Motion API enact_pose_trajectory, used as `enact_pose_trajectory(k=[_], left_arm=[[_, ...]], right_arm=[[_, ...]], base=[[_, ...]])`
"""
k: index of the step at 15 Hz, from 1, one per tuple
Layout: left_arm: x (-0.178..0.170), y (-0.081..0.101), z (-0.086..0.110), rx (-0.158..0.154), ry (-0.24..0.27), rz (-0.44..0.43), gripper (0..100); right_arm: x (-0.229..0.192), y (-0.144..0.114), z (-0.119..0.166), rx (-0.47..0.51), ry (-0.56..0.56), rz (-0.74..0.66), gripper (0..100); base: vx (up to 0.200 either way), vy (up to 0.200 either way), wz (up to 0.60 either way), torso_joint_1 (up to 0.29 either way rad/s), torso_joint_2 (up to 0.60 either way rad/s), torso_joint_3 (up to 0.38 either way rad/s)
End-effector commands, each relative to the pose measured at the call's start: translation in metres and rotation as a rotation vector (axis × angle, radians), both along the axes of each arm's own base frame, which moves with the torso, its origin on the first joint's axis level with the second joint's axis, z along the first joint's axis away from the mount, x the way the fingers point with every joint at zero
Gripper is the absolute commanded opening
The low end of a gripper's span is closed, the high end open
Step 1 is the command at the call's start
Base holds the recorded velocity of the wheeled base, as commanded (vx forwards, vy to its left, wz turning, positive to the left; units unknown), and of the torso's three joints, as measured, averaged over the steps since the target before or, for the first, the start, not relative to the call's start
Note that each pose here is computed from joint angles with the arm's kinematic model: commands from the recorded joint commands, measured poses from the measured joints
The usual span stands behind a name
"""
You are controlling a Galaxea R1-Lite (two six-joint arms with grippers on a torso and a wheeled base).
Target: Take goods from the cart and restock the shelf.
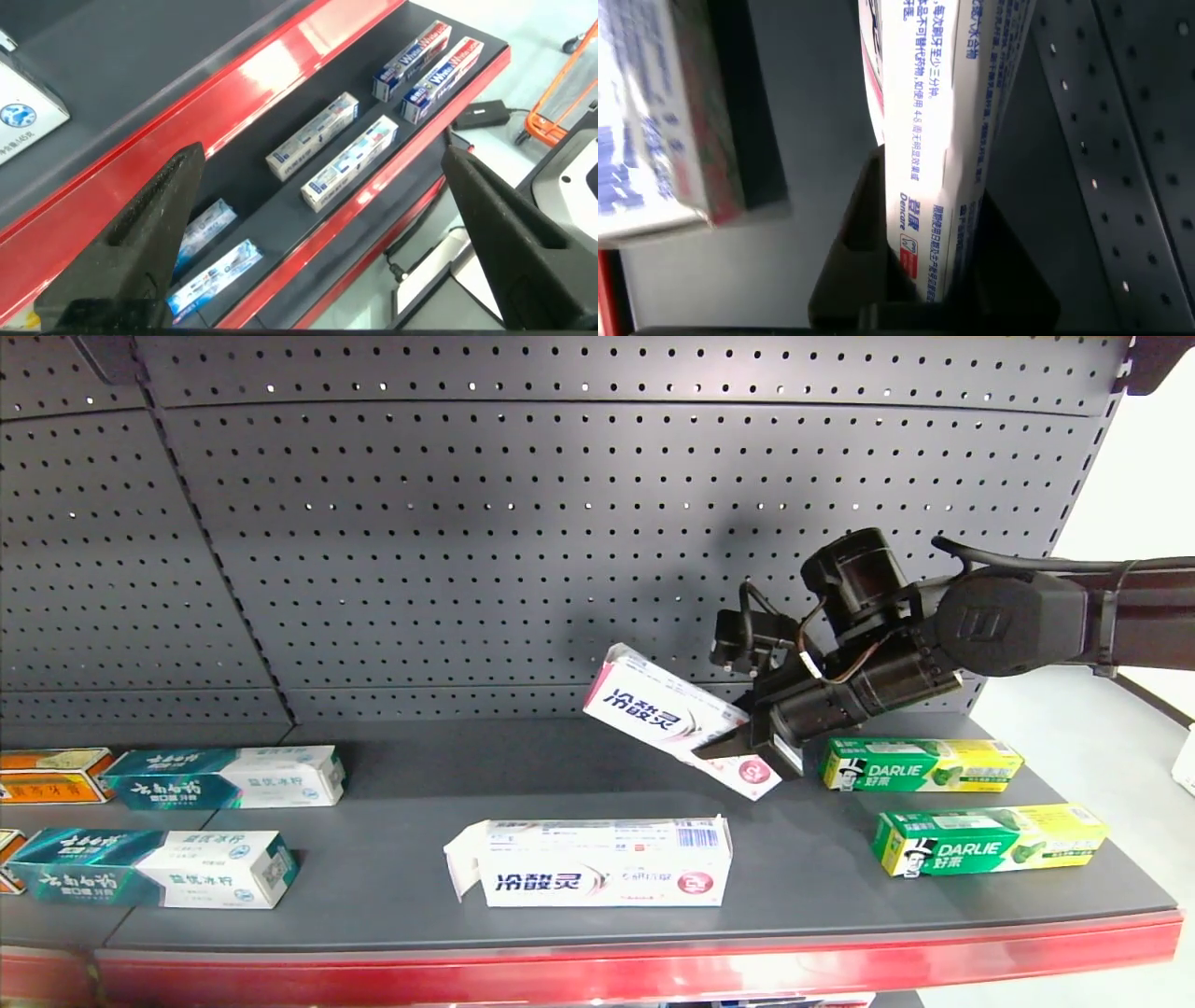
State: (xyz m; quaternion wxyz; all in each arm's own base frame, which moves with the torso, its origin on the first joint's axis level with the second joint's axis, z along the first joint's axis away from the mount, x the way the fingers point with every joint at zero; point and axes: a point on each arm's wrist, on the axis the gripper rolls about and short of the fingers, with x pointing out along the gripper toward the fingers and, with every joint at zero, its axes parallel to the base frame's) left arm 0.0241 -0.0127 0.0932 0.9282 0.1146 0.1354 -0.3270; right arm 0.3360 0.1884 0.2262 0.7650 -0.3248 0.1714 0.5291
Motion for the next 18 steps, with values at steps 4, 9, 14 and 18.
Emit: enact_pose_trajectory(k=[4,9,14,18], left_arm=[[-0.001,0.0,0.0,0.0,-0.005,0.0,100],[-0.001,0.0,0.0,0.0,-0.005,0.0,100],[-0.003,0.0,-0.003,-0.001,-0.007,0.0,100],[-0.003,0.0,-0.003,-0.005,-0.007,0.004,100]], right_arm=[[0.0,0.011,-0.008,-0.008,0.016,0.024,0],[0.002,0.026,-0.018,-0.012,0.026,0.053,0],[0.003,0.033,-0.023,-0.014,0.039,0.062,0],[0.006,0.037,-0.028,-0.015,0.038,0.062,0]], base=[[0.0,0.0,0.0,0.0,0.0,0.0],[0.0,0.0,0.0,0.0,0.0,0.0],[0.0,0.0,0.0,0.0,0.0,0.0],[0.0,0.0,0.0,0.0,0.0,0.0]])
